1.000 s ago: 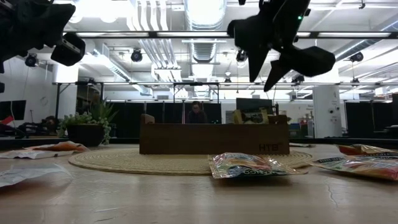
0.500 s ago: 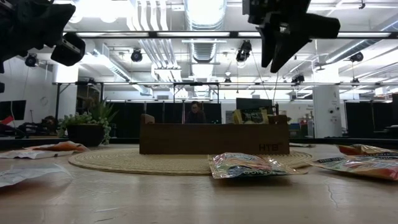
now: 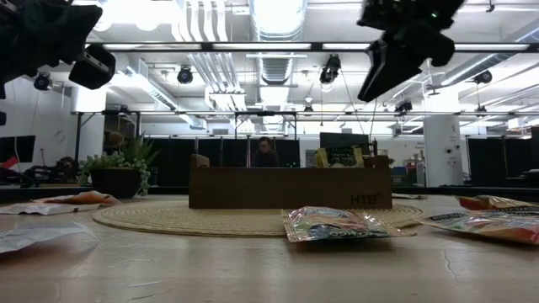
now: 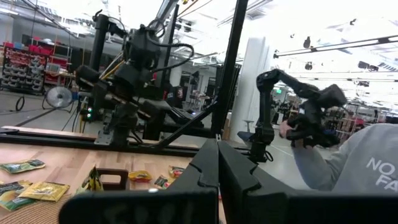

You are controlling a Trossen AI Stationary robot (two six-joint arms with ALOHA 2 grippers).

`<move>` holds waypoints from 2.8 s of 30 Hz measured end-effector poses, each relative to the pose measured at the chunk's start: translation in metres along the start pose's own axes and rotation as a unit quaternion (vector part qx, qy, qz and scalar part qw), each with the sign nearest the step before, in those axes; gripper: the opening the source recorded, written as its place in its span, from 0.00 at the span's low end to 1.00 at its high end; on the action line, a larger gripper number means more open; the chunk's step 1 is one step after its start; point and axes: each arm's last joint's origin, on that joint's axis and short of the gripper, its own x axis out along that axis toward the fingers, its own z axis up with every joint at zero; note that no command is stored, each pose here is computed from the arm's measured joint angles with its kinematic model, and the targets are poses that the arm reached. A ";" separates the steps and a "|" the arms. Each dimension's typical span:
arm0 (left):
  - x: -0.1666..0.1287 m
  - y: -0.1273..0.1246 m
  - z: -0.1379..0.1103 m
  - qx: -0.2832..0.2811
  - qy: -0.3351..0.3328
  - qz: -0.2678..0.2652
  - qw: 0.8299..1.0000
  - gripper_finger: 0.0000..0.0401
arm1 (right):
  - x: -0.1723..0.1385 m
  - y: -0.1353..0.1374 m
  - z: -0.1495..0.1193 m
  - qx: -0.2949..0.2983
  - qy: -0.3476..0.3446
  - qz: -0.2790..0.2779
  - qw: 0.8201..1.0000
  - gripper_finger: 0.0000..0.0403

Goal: Pick & Place Tea
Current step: Put the yellow tea bag into the right of the wooden organizer

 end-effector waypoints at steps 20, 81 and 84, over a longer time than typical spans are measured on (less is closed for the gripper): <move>0.000 0.000 0.000 0.000 0.000 0.000 1.000 0.00 | 0.004 -0.008 -0.065 0.031 -0.057 0.037 0.997 0.33; 0.000 0.000 0.000 0.000 0.000 0.000 1.000 0.00 | 0.066 -0.024 -0.067 0.076 -0.034 0.132 0.988 0.30; 0.000 0.000 0.000 0.000 0.000 0.000 1.000 0.00 | 0.068 -0.025 -0.068 0.080 -0.033 0.135 0.987 0.30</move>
